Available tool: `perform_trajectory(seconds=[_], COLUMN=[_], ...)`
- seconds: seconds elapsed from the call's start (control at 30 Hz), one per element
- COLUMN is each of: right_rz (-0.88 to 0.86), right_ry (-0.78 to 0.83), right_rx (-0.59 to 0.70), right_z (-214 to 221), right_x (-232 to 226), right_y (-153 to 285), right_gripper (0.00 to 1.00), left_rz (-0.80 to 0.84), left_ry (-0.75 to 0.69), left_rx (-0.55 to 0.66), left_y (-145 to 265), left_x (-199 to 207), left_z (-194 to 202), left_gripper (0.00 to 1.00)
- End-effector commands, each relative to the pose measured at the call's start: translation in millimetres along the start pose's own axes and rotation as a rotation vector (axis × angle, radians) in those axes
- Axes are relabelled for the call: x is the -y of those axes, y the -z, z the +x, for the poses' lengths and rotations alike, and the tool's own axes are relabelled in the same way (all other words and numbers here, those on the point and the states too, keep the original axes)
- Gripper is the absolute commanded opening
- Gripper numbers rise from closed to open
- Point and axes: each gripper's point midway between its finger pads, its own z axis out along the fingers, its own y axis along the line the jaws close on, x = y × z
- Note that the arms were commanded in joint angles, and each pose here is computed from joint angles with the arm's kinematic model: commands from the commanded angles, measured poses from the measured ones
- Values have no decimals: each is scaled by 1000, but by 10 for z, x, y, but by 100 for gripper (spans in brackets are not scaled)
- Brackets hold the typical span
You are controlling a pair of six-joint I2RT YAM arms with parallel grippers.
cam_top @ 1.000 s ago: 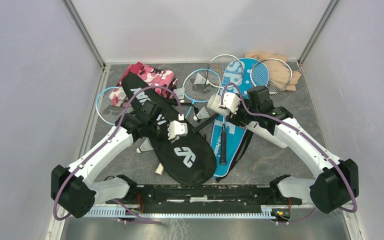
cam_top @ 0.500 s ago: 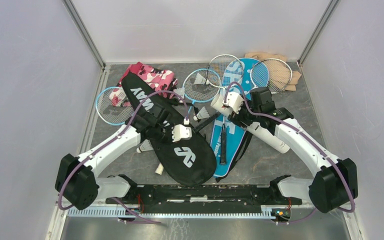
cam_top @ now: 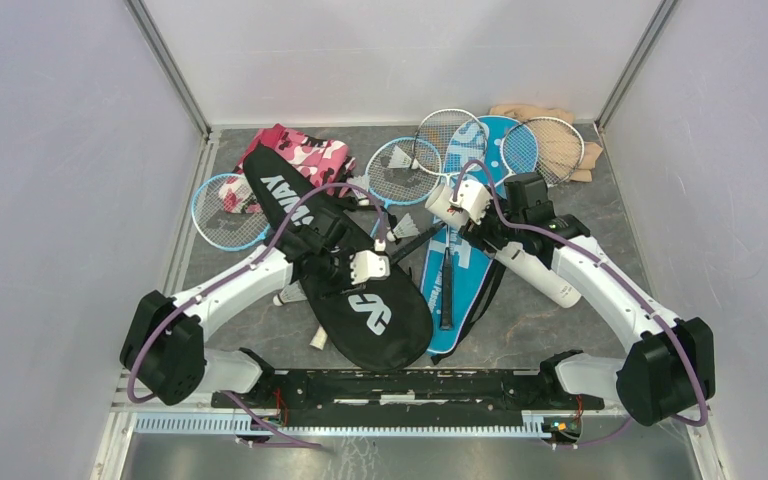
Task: Pack up the badminton gear
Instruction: Place the lid at the center of the board, then pick up the shuttlecock at the center of the board.
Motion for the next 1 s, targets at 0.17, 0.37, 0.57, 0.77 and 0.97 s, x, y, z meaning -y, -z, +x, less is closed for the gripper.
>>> perform_trajectory(seconds=[0.17,0.37,0.57,0.77,0.97], right_rz=[50,51,54,17,-56], right_ry=[-43,-46,-38,-26,9], right_rx=[45,50,62,73,108], right_z=[-139,-208,-219,-184,-253], right_x=[179,237,247,151,25], right_y=[-6,-20,-19,-35,-20], right_gripper=[7,8,8,9,10], left_rz=[-71,-160,-161,-98,-87], left_ry=[-65,-2,172,375,431], left_rx=[84,114,180,237,268], left_y=[267,397,550,529,323], left_x=[-291,-743,-1431,-2142,-2666], left_z=[-414,-677,-817,-683,-587], left_gripper=[56,58,58,62,65])
